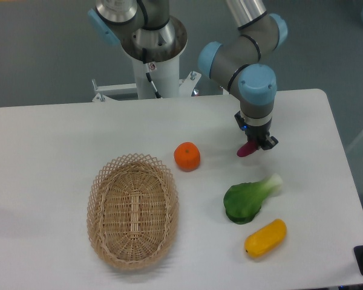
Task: Pick up the sweet potato from the table
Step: 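Lift the held sweet potato up off the table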
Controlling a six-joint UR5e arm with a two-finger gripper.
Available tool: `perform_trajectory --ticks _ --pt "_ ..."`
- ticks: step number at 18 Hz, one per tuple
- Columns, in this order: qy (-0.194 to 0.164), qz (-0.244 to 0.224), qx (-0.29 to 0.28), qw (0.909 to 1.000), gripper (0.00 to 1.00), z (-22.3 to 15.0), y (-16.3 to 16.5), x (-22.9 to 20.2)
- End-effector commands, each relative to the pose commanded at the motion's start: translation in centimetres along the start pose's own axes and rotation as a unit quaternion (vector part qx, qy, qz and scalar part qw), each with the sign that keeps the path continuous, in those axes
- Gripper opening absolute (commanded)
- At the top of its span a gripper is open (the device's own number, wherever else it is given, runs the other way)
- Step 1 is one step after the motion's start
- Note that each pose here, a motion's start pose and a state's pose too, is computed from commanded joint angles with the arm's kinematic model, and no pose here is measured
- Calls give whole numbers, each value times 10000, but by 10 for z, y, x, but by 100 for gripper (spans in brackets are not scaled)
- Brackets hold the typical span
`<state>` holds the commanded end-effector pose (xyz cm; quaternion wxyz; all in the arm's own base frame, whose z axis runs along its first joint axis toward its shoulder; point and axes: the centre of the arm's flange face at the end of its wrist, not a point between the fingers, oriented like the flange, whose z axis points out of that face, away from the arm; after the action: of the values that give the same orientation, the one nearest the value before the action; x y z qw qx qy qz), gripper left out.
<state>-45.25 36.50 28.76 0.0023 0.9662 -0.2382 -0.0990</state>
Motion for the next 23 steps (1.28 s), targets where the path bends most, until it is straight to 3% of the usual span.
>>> perform_trajectory --ticks 8,11,15,18,23 --pt "-98 -593 692 9958 27 -77 -8 -43" --pt "-219 -950 1203 9879 27 -97 -14 -52" --pt "-219 -1190 1345 9835 27 -121 -17 -63" --pt "-250 -1622 1509 9748 27 -132 -30 -73" --pt "-280 -1648 1548 9737 27 -136 -41 -78"
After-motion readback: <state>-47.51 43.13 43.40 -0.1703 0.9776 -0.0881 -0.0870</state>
